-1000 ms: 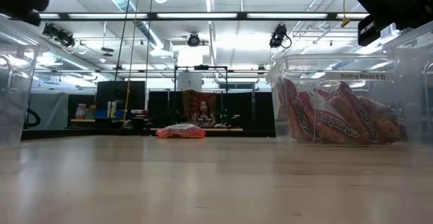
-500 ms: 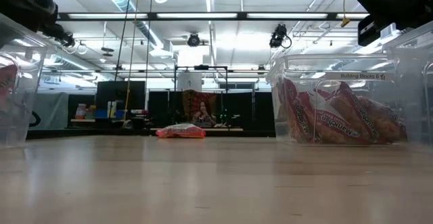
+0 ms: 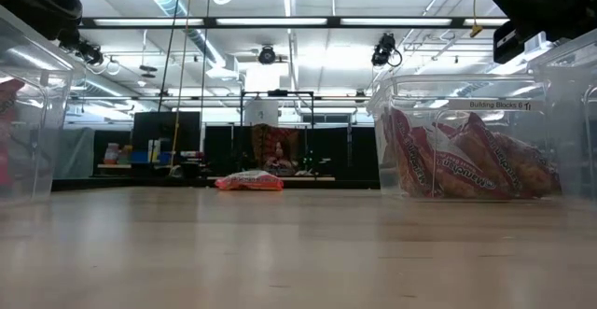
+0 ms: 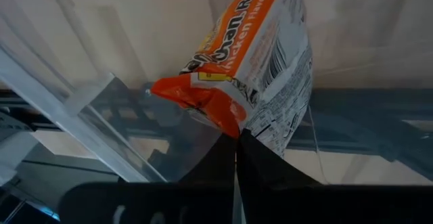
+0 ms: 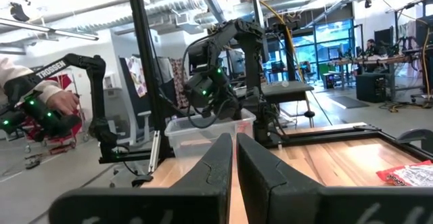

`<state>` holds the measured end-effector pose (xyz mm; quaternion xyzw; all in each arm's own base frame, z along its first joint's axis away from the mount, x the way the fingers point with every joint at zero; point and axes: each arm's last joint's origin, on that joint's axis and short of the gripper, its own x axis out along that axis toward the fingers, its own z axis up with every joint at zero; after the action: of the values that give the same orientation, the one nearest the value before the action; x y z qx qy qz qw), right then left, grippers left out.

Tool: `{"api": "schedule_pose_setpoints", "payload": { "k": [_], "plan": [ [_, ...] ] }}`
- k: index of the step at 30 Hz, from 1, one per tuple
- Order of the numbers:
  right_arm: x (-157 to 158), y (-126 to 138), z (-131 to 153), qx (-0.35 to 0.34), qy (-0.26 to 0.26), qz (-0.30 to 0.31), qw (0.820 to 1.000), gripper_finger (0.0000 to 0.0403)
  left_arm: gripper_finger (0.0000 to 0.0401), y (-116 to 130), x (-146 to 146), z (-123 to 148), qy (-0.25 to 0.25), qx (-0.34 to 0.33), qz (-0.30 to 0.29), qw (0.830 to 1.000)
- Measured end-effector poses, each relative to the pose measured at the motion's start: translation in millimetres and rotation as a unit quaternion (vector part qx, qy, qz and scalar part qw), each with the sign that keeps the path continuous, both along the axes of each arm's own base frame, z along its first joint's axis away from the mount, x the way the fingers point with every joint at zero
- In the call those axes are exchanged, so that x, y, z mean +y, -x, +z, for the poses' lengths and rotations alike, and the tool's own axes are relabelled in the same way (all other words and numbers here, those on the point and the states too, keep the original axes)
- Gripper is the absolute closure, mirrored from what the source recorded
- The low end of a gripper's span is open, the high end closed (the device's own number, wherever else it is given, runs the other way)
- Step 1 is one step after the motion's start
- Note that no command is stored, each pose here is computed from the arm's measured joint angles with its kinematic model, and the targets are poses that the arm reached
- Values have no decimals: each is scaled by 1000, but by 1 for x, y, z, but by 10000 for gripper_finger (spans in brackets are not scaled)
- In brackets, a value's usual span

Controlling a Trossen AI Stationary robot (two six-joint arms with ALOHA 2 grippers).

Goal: Sort Maruchan noodles
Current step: Put the orange noodle pack into the left container

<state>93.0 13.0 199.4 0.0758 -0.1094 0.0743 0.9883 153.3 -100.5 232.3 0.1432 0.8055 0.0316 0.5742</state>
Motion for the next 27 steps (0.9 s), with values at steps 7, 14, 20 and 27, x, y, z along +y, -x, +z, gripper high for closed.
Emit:
{"api": "schedule_pose_setpoints", "payload": {
  "k": [7, 14, 20, 27],
  "plan": [
    [0, 0, 0, 0, 0, 0, 1000, 374, 368, -2, -1, -1, -1, -18, 13, 1000],
    [0, 0, 0, 0, 0, 0, 1000, 374, 325, -5, 1, -1, -12, -32, 26, 999],
    [0, 0, 0, 0, 0, 0, 1000, 374, 316, -4, 6, 0, -5, -6, 61, 998],
    [0, 0, 0, 0, 0, 0, 1000, 374, 316, -21, 2, 33, 57, -54, 70, 994]
  ]
}}
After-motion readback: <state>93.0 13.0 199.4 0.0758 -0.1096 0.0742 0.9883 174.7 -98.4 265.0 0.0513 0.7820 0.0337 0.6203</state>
